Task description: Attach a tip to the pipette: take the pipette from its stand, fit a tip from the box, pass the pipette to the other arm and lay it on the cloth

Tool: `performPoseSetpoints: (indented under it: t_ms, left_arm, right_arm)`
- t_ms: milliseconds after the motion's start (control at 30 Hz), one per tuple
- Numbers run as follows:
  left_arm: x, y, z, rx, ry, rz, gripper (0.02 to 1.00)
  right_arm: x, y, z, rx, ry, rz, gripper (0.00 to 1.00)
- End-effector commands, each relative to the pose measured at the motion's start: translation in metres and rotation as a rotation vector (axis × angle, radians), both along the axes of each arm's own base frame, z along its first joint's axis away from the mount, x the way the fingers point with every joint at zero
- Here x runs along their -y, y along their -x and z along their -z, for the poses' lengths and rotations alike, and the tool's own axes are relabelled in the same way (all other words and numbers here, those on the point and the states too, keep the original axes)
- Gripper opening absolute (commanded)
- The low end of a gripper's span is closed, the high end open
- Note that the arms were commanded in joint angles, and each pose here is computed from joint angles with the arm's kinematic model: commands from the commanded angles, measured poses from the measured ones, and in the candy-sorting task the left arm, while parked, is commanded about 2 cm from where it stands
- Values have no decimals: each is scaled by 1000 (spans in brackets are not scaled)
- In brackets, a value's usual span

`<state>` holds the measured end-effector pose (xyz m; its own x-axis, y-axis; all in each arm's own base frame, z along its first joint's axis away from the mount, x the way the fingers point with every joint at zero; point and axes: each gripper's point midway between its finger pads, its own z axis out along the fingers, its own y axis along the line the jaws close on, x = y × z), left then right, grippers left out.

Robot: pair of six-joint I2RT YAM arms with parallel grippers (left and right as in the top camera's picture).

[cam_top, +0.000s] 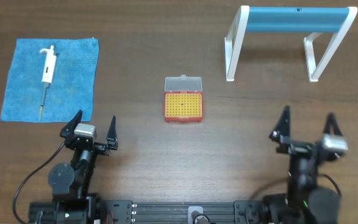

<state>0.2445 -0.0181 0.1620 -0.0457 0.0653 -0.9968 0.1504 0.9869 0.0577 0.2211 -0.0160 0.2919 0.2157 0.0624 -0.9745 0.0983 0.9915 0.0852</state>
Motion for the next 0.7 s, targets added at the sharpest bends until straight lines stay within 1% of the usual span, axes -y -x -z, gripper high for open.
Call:
performPoseSetpoints:
  t_ms: [33,100,167,300,333,467,700]
  left_arm:
    - [-1,0,1,1,-12,-7,904]
    - [-1,0,1,1,-12,-7,904]
    - [-1,0,1,1,-12,-7,904]
    - [-1,0,1,1,-12,-7,906]
    - [-1,0,1,1,-12,-7,906]
    - [-1,0,1,1,-12,-7,904]
    - [-1,0,1,1,-12,-7,906]
  right_arm:
    - [-9,-22,84,-174,144,-77,982]
    - [-9,-23,108,-263,135,-84,985]
    - [-9,-23,121,-306,130,-88,985]
    - [-12,-24,139,-325,129,-103,982]
    - [-12,-25,134,-289,130,-102,985]
    - [-12,-25,133,-283,131,-102,985]
    - [-28,-25,133,-279,141,-166,985]
